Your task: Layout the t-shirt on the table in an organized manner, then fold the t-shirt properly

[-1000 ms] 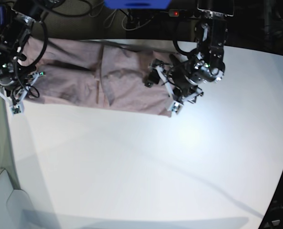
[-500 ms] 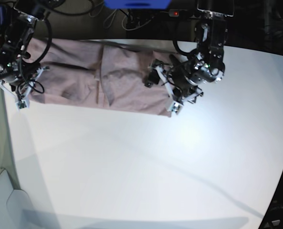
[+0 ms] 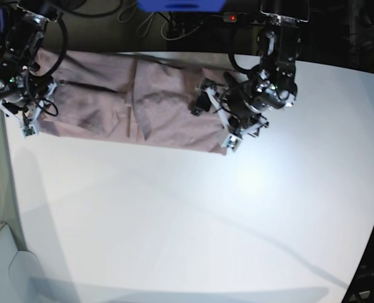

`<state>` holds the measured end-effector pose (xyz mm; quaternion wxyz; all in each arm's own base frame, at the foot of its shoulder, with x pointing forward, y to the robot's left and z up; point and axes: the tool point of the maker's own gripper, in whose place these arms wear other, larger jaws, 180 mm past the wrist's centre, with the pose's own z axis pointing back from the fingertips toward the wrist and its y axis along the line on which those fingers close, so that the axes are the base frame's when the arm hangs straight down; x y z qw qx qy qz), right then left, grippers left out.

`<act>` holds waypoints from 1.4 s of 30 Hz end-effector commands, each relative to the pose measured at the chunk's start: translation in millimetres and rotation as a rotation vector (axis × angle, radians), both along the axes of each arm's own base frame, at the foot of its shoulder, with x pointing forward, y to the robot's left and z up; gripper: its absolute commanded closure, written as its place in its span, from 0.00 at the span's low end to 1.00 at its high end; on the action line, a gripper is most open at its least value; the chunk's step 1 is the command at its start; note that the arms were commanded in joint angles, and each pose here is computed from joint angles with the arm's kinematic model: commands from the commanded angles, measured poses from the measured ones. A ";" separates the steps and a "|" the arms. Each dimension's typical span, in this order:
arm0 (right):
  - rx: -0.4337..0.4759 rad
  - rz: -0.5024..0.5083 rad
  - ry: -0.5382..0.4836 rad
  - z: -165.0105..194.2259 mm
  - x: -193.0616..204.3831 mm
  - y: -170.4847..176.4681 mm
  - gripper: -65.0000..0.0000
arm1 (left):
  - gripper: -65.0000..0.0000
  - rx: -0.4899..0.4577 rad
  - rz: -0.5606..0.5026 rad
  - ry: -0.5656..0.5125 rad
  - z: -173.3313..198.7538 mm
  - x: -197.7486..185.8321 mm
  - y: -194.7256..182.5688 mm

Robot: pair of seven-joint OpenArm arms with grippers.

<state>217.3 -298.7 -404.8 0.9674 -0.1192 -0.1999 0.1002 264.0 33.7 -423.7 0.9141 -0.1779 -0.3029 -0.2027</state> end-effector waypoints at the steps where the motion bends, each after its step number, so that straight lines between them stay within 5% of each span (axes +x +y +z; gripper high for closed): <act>1: -0.006 -0.002 -0.021 5.2 4.3 -4.1 0.46 | 0.20 0.028 0.000 0.025 -3.7 -3.0 4.6; 14: 0.078 -0.029 0.080 -33.2 -9.1 2.6 0.48 | 0.20 0.031 -0.002 0.028 -4.7 -4.4 5.7; 17: 0.084 -0.028 0.077 -34.1 -9.2 4.3 0.61 | 0.20 0.031 -0.002 0.028 -4.7 -4.4 5.7; 21: 0.120 -0.038 0.114 -47.8 -12.1 10.9 0.99 | 0.20 0.029 -0.002 0.028 -4.5 -4.8 5.0; 22: 0.132 -0.043 0.128 -53.0 -12.5 12.0 1.00 | 0.20 0.029 -0.002 0.029 -4.9 -5.5 5.0; 27: 0.149 -0.047 0.144 -60.5 -16.4 12.5 1.00 | 0.20 0.028 -0.005 -0.007 7.3 -1.4 3.9; 32: 0.069 -0.030 0.056 -25.6 2.1 2.2 1.00 | 0.20 0.030 -0.002 -0.030 15.2 2.3 5.2; 38: 0.014 -0.048 0.093 -11.7 5.3 -16.0 1.00 | 0.20 0.032 0.001 -0.023 12.7 2.0 6.2; 42: 0.002 -0.055 0.113 -9.6 2.1 -18.2 0.80 | 0.20 0.028 0.002 -0.028 13.1 2.8 5.9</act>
